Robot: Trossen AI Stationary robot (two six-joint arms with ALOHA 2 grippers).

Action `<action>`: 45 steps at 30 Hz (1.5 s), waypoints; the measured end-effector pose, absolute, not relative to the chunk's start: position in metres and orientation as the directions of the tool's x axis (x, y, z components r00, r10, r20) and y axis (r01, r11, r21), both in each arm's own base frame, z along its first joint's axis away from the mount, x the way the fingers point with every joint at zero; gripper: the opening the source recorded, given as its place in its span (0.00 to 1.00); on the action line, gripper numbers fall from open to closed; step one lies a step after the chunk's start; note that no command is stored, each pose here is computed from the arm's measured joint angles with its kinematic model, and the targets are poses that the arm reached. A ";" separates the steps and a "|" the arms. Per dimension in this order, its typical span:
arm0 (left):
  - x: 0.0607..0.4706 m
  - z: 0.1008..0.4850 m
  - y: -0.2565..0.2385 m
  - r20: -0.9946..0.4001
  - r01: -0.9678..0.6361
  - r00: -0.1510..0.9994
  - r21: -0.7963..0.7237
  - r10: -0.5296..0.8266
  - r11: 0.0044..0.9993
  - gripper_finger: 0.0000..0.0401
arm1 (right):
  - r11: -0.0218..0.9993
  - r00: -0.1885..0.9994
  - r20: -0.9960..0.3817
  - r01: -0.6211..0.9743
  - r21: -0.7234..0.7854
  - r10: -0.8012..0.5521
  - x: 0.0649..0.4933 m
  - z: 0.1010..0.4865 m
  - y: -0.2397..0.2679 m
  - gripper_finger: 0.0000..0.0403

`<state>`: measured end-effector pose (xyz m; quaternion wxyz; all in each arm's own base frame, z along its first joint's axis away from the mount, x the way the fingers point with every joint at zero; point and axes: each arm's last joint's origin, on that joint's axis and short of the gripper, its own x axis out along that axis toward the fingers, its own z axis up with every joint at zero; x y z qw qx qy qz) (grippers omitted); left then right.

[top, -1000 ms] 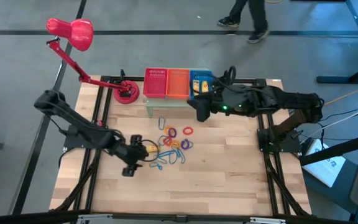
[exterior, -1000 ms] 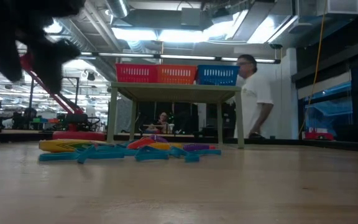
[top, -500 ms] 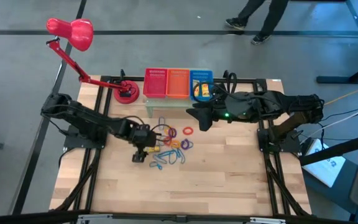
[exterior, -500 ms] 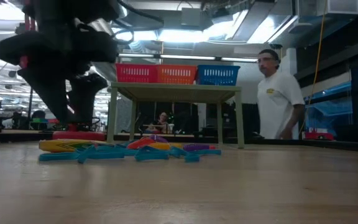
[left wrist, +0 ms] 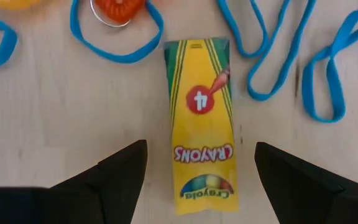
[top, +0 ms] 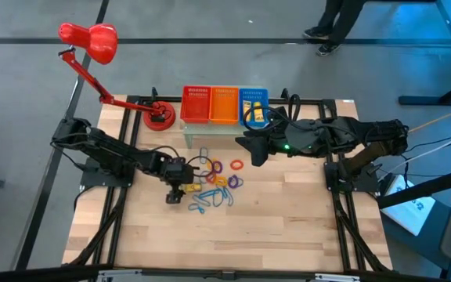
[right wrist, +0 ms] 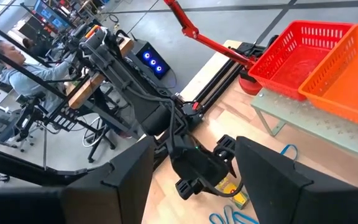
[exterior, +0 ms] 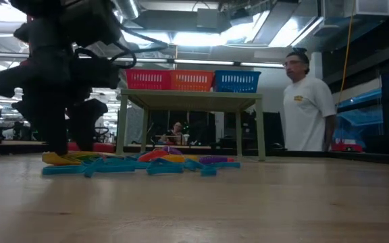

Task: Pick & Place Office Desk Supplies
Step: Put the yellow crayon box into the blue bin on the shelf

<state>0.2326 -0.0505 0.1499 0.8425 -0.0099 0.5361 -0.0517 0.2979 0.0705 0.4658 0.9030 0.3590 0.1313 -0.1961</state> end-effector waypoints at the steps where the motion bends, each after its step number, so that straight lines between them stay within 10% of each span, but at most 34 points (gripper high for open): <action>1: 0.232 0.149 -0.050 -0.901 0.068 0.423 -0.078 -0.100 0.995 0.74 | 0.665 0.889 -0.378 0.448 0.598 -0.259 0.298 0.466 0.070 0.57; 24: 0.234 0.121 -0.071 -0.889 0.046 0.456 -0.026 -0.044 0.999 0.73 | 0.646 0.886 -0.367 0.459 0.609 -0.284 0.298 0.467 0.070 0.57; 45: 0.240 0.130 -0.059 -0.857 -0.063 0.512 -0.101 -0.054 0.993 0.40 | 0.653 0.886 -0.367 0.458 0.603 -0.283 0.298 0.467 0.070 0.57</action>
